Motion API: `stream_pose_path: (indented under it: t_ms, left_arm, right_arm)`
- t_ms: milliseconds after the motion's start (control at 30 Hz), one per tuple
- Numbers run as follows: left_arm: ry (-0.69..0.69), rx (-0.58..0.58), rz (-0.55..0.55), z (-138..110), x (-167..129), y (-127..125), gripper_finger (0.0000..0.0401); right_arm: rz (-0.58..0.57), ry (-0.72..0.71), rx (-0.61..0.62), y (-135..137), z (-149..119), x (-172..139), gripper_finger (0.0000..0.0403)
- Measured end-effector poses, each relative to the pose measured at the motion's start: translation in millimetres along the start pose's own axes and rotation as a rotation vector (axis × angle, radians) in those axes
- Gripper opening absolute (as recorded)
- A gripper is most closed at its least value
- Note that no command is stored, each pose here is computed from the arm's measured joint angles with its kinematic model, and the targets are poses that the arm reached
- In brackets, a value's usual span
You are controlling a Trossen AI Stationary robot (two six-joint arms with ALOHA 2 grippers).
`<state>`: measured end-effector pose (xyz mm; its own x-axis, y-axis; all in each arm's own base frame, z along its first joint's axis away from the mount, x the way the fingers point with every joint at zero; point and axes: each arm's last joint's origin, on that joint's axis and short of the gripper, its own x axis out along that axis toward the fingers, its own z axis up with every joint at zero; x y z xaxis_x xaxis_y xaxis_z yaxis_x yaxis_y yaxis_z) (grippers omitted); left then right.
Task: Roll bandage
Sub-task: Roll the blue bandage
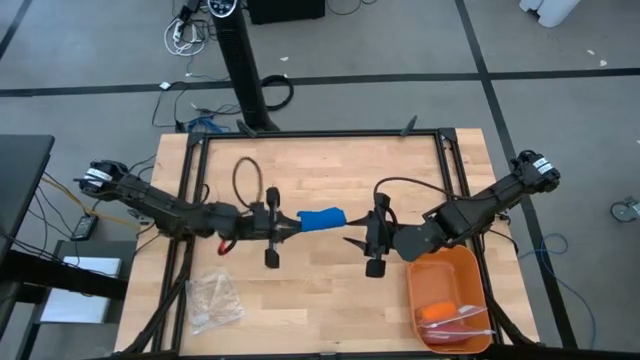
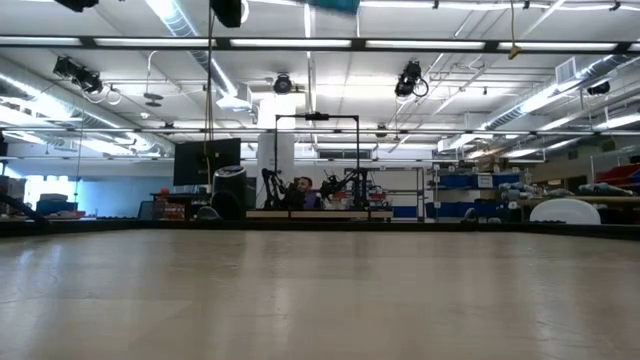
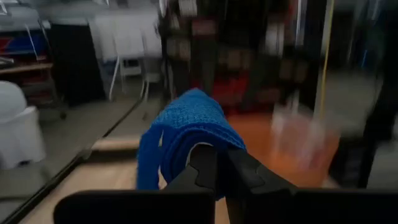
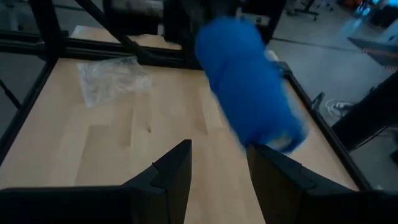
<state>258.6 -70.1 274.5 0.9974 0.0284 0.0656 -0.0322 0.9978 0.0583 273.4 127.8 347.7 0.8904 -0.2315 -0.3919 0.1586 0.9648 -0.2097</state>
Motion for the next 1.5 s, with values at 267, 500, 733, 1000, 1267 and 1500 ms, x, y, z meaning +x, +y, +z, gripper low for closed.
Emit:
stream_pose_path:
  t_ms: [267,500,733,1000,1267,1500]
  left_arm:
    - [0.23,0.369,-0.02,-24,-2,1,0.0013]
    - [0.214,0.66,-0.098,-23,-6,-12,0.0015]
    - [0.194,0.833,-0.152,-22,-14,-29,0.0018]
    - [0.265,1.164,-0.093,-33,-15,-44,0.0019]
    - [0.534,1.765,0.001,-76,-2,-60,0.002]
    - [0.591,1.898,-0.059,-97,8,-76,0.0019]
  right_arm:
    - [-0.004,-0.05,-0.032,2,5,-2,0.0154]
    - [0.012,-0.04,-0.009,-11,7,16,0.0098]
    - [0.122,-0.022,0.067,-21,7,27,0.0067]
    - [0.298,-0.057,0.16,-32,13,39,0.0132]
    - [0.384,-0.044,0.2,-43,14,45,0.0164]
    - [0.369,0.049,0.197,-45,5,47,0.0164]
